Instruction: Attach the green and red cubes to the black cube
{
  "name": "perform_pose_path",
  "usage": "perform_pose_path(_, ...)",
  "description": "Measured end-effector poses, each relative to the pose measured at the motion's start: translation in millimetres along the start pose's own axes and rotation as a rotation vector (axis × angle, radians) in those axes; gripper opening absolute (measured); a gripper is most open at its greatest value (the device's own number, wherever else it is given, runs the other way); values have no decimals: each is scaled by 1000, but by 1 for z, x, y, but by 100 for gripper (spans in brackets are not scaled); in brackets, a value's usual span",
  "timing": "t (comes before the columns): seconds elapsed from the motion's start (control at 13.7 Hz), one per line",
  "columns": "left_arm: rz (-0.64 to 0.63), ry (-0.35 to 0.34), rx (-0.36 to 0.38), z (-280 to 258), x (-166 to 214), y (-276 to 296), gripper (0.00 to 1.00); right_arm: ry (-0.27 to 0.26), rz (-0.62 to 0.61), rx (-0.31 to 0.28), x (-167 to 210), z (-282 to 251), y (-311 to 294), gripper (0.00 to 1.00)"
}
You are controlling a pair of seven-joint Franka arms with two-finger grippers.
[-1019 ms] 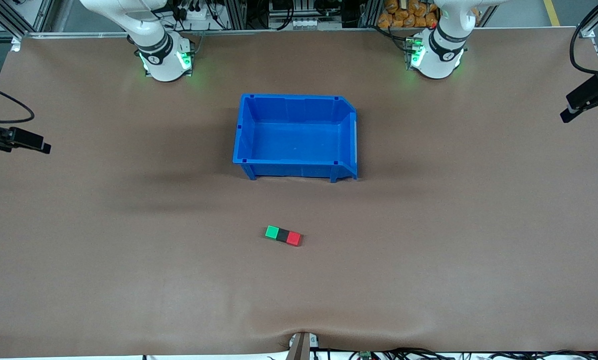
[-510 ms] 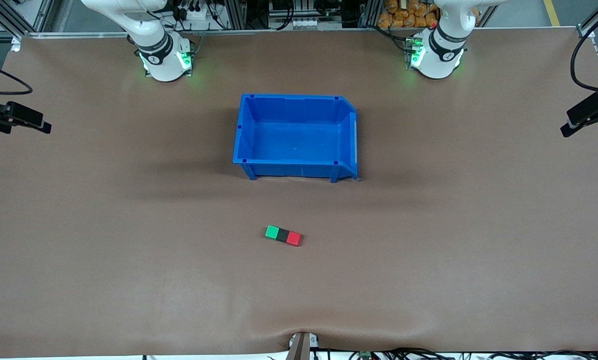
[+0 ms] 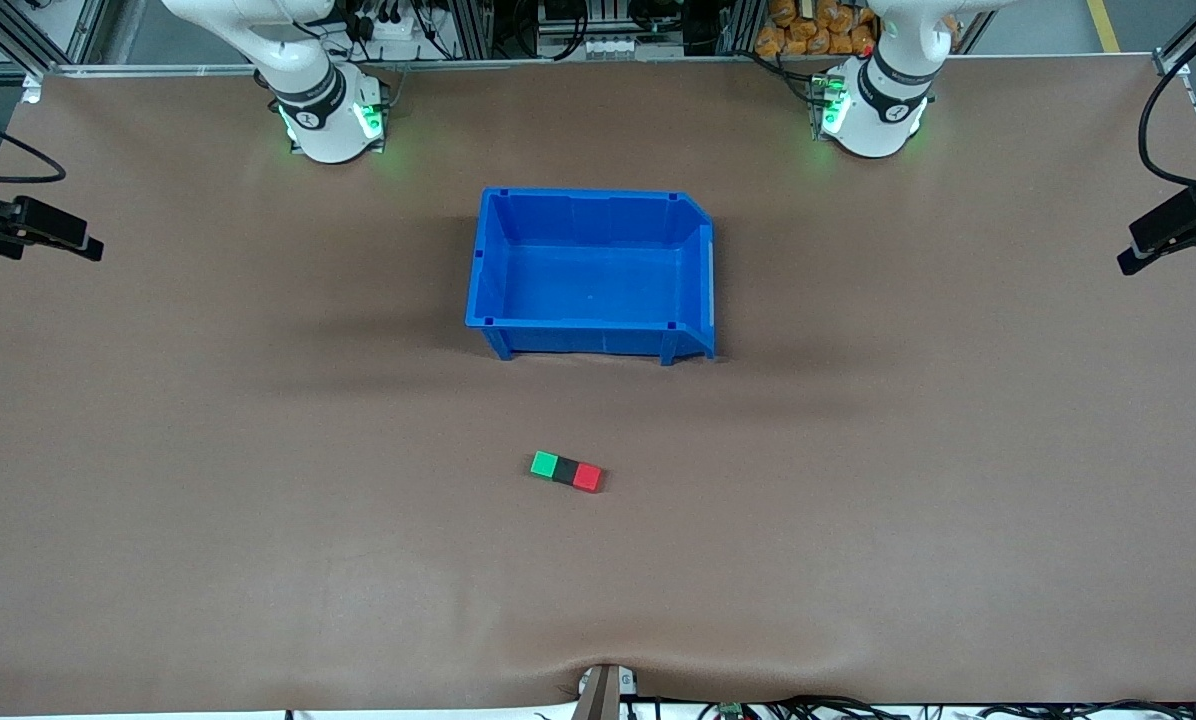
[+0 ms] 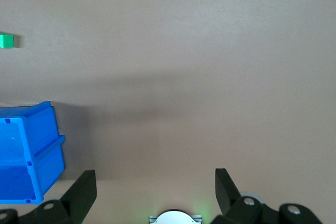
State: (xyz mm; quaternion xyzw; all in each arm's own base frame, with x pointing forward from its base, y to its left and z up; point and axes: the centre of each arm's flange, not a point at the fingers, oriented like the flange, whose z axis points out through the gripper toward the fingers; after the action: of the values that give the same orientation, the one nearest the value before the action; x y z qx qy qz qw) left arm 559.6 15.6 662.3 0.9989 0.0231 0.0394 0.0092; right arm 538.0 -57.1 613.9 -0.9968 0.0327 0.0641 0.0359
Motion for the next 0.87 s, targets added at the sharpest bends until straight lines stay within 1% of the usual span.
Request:
perform_pose_path(0.22, 3, -15, -1, 6, 1, 4, 100, 9, -1, -4, 1, -1, 0, 100)
perform_pose_path(0.44, -26, -16, -1, 6, 1, 6, 100, 15, 1, -5, 2, -1, 1, 100)
perform_pose_path(0.87, -22, -21, 0, 6, 1, 3, 100, 18, -3, -6, 2, -2, -1, 100)
